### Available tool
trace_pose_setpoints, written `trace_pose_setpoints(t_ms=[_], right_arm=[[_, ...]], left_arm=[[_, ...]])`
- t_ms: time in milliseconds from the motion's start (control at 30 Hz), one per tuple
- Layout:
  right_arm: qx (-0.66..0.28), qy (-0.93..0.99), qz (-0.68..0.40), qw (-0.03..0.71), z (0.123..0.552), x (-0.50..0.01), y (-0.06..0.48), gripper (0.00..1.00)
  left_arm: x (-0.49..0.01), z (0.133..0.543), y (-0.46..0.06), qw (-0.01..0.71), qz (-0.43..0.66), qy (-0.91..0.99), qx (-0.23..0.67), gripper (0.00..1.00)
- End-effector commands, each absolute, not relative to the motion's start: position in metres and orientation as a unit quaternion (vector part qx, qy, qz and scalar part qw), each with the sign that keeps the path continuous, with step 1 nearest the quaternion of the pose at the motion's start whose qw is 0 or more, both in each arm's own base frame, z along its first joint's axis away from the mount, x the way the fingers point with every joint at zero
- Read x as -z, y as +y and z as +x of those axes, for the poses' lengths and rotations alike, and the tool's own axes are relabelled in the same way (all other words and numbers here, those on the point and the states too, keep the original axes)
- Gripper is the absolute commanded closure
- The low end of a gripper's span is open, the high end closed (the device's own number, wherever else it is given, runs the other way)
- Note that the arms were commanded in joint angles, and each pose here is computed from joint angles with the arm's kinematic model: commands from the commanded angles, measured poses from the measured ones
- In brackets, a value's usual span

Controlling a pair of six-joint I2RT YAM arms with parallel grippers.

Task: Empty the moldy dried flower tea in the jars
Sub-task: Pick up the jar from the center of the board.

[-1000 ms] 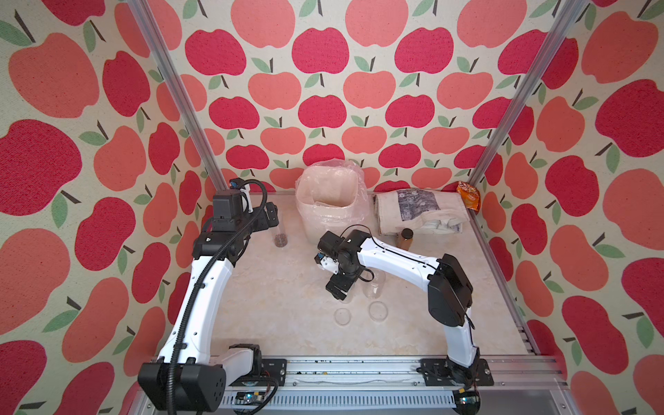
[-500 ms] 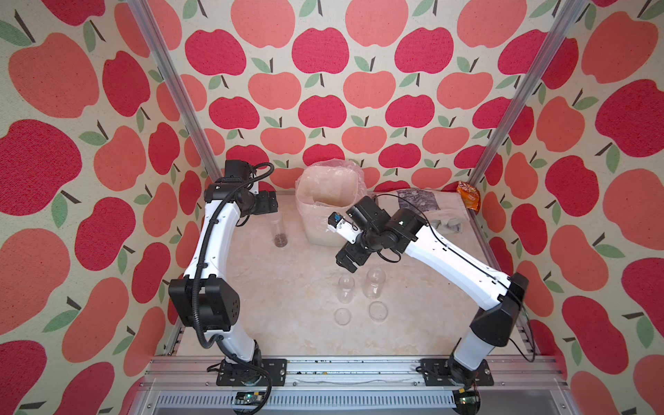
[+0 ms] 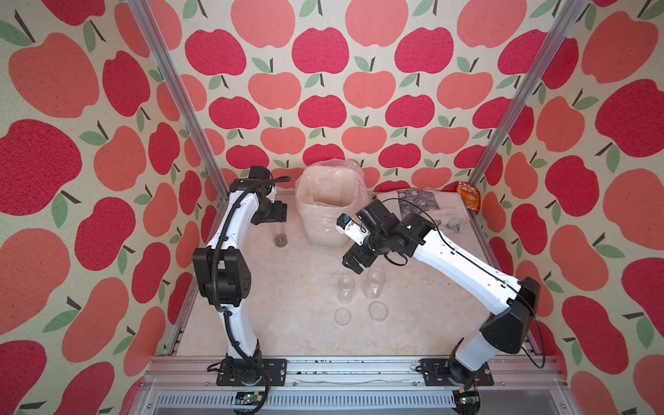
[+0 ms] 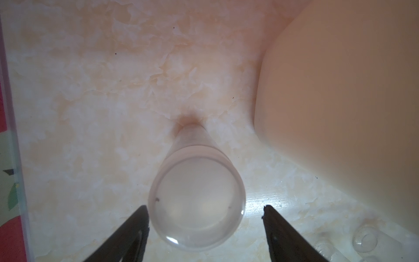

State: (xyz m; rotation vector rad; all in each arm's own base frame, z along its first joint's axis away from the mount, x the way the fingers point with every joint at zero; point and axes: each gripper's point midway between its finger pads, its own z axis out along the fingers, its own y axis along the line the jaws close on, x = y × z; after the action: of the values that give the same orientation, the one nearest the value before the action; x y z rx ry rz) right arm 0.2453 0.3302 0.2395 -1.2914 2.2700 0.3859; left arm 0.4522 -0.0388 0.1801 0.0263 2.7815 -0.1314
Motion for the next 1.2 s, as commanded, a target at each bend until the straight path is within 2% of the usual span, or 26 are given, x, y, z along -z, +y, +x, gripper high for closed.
trace_pose_setpoints(t_ms=[0, 367, 500, 667, 900, 1167], right_arm=[[-0.155, 0.83, -0.469, 0.261, 0.243, -0.25, 0.327, 0.01], [-0.157, 0.834, -0.466, 0.249, 0.241, -0.24, 0.327, 0.01], [-0.156, 0.836, -0.465, 0.246, 0.24, -0.238, 0.326, 0.01], [-0.157, 0.836, -0.463, 0.25, 0.241, -0.237, 0.326, 0.01], [-0.202, 0.803, -0.476, 0.296, 0.235, -0.263, 0.336, 0.01], [-0.248, 0.737, -0.504, 0.376, 0.227, -0.297, 0.345, 0.01]], left_arm=[[-0.177, 0.454, -0.031, 0.169, 0.01, 0.985, 0.02, 0.23], [-0.164, 0.467, -0.034, 0.175, 0.023, 0.984, 0.011, 0.36], [-0.162, 0.469, -0.037, 0.176, 0.024, 0.984, 0.014, 0.46], [-0.176, 0.465, -0.036, 0.19, 0.024, 0.981, 0.015, 0.65], [-0.258, 0.434, -0.042, 0.262, 0.034, 0.964, 0.033, 0.78], [-0.357, 0.362, -0.069, 0.341, 0.082, 0.932, 0.09, 0.83]])
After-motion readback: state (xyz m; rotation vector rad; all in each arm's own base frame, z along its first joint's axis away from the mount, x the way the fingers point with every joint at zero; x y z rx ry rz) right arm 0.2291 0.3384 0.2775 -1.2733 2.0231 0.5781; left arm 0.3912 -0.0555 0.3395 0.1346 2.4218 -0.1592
